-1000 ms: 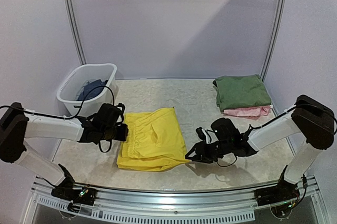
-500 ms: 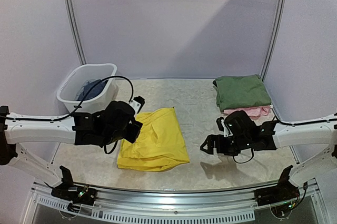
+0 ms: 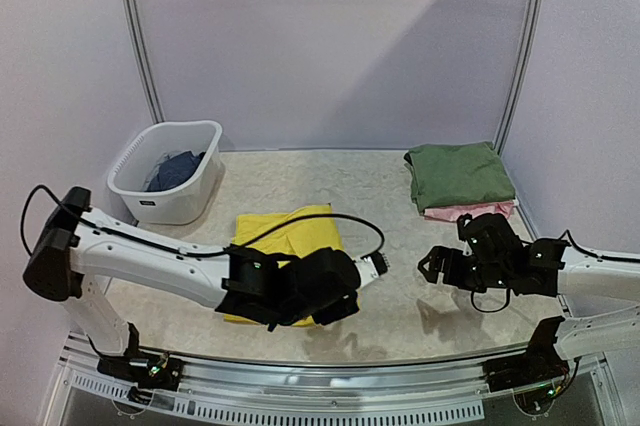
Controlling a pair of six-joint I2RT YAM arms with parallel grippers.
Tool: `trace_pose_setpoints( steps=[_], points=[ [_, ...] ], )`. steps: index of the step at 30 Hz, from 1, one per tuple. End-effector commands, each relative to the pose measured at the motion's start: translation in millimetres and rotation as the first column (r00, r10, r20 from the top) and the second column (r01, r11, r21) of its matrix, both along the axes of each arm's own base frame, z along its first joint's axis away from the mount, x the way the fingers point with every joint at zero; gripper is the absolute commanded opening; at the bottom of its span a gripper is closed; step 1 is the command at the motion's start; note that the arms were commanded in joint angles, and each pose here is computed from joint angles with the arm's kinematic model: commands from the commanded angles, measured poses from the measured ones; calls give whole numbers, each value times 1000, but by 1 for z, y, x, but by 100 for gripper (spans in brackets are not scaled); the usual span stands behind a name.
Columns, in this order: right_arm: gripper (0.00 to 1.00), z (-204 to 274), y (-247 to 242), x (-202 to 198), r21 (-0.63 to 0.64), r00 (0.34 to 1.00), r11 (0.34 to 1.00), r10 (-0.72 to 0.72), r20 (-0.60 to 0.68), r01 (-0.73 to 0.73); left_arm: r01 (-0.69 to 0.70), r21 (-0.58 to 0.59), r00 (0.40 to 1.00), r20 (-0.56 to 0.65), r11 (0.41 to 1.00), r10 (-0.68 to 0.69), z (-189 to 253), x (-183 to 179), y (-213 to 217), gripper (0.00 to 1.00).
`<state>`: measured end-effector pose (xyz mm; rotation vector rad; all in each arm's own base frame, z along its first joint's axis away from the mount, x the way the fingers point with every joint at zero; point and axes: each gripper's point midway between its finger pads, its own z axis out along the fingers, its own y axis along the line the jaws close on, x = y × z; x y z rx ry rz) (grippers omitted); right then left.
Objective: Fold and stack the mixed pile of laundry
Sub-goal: Pick up the square-folded shorts from the center of the board.
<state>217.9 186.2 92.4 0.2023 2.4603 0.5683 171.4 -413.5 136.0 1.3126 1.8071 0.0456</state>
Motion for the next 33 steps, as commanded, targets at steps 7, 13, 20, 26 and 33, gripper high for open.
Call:
trace_pose_setpoints(
  steps=[7, 13, 20, 26, 33],
  points=[
    [99, -13, -11, -6, 3, 999, 1000, -4, -32, 4, 134, 260, 991, -52, 956, -125, -72, -13, -38, 63],
    [99, -11, -15, -8, 13, 1000, 1000, -2, -16, 2, 150, 296, 987, -103, 943, -124, -95, -14, -37, 59],
    [99, -15, -14, -8, 23, 1000, 1000, 4, -18, -3, 103, 351, 993, -91, 931, -76, -117, 0, -25, 51],
    [99, -18, -12, -7, 23, 1000, 1000, 7, -26, -7, 79, 366, 996, -58, 927, -62, -130, 15, -21, 42],
    [99, -18, -4, -5, 52, 999, 998, 24, -28, -23, 4, 333, 999, 48, 943, -21, -128, 36, -22, 8]
  ],
)
